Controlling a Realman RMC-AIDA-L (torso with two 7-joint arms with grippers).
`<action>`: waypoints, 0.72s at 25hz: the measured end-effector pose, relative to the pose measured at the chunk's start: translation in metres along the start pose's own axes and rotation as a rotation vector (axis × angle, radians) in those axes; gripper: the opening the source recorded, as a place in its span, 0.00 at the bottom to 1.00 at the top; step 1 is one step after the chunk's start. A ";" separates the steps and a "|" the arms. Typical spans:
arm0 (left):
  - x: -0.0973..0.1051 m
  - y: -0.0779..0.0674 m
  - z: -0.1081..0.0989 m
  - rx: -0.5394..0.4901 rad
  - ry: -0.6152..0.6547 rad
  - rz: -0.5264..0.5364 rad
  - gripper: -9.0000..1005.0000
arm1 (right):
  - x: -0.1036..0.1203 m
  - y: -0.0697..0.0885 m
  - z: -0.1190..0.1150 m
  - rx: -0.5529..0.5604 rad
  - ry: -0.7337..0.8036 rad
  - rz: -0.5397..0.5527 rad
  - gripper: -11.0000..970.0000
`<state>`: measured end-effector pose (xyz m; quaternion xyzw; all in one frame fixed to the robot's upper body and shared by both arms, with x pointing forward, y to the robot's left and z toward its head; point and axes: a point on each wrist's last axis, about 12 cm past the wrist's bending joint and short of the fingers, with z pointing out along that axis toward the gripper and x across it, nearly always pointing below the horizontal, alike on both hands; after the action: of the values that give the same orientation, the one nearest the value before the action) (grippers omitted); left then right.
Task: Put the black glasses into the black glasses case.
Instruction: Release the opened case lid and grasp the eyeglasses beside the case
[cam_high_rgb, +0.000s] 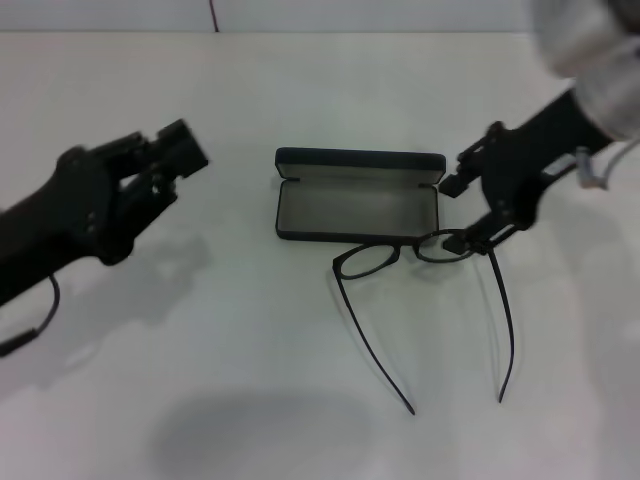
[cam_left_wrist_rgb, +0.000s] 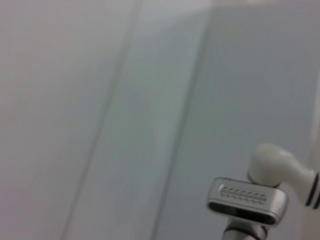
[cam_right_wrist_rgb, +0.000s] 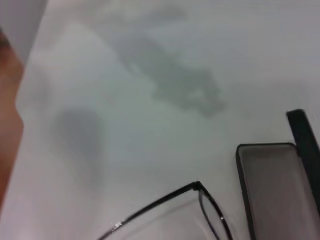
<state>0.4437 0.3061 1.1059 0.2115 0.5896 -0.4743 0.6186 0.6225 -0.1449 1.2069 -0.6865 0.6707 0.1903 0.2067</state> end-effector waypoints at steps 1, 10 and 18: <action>0.005 0.000 -0.002 -0.011 -0.001 -0.003 0.20 | -0.006 -0.002 0.007 0.001 0.033 -0.024 0.76; 0.037 0.000 0.001 -0.008 0.006 -0.047 0.19 | -0.038 -0.008 0.039 0.057 0.138 -0.173 0.65; 0.039 0.002 0.004 -0.006 0.005 -0.052 0.19 | -0.045 -0.009 0.048 0.058 0.168 -0.201 0.65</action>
<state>0.4417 0.2910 1.0703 0.1954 0.5978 -0.4881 0.6051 0.6313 -0.0812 1.1912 -0.7574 0.6187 0.0910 0.1879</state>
